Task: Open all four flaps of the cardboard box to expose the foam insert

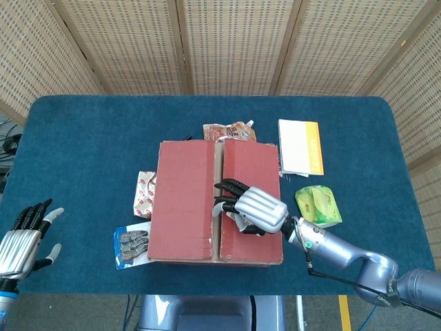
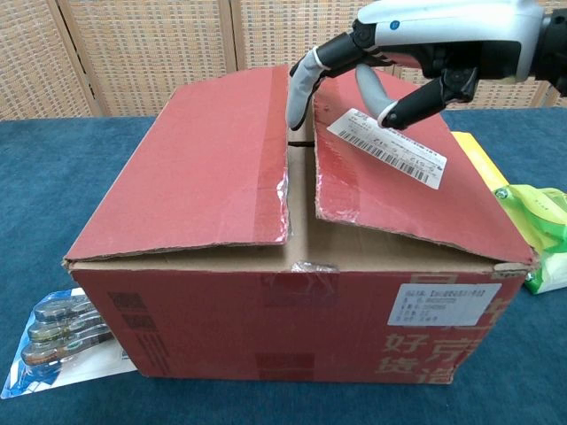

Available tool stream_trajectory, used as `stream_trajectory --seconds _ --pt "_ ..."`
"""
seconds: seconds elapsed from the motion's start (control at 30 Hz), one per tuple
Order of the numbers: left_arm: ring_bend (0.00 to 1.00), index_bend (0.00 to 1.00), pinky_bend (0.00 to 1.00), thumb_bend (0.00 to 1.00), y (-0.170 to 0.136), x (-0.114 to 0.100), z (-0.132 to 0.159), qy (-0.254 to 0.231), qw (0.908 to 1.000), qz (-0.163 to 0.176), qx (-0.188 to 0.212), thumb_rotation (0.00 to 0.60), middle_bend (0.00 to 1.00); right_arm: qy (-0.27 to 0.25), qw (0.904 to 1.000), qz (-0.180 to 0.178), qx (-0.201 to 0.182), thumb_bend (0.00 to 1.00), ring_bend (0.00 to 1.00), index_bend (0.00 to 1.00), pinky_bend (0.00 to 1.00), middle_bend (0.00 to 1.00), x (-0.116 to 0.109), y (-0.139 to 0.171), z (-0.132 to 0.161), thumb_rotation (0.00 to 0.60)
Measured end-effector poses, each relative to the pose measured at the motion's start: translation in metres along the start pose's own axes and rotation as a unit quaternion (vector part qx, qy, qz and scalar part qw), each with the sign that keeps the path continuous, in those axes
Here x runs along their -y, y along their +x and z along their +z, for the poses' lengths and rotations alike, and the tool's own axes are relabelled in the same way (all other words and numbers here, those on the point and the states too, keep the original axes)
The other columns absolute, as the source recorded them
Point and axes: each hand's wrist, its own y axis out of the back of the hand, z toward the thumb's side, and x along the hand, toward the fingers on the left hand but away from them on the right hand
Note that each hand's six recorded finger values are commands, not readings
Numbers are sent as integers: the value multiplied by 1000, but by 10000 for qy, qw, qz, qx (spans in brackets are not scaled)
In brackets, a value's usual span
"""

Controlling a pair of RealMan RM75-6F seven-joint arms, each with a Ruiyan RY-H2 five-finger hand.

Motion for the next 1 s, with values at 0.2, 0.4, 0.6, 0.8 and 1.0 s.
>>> stream_trajectory --seconds 0.2,0.4,0.6,0.8,1.0 --pt "31 138 36 389 0 1 0 -12 10000 -10 6 592 0 82 9999 23 71 1000 20 322 0 377 1 1 -4 600" --pt "32 138 36 389 1 1 2 -51 10000 -30 59 594 0 182 9997 -31 160 1000 34 324 0 420 -2 5 -9 600" --pt "32 138 36 389 2 0 6 -43 9999 -30 123 591 0 311 9991 -125 263 1000 34 324 0 427 -12 15 -13 600" --pt "31 138 36 389 3 1 11 -47 9998 -58 193 591 0 436 9977 -269 436 1000 35 324 0 427 -27 27 -20 600" --pt "31 138 36 389 2 2 14 -120 9994 -126 284 592 0 537 9948 -463 738 1000 35 324 0 427 -44 47 -34 600"
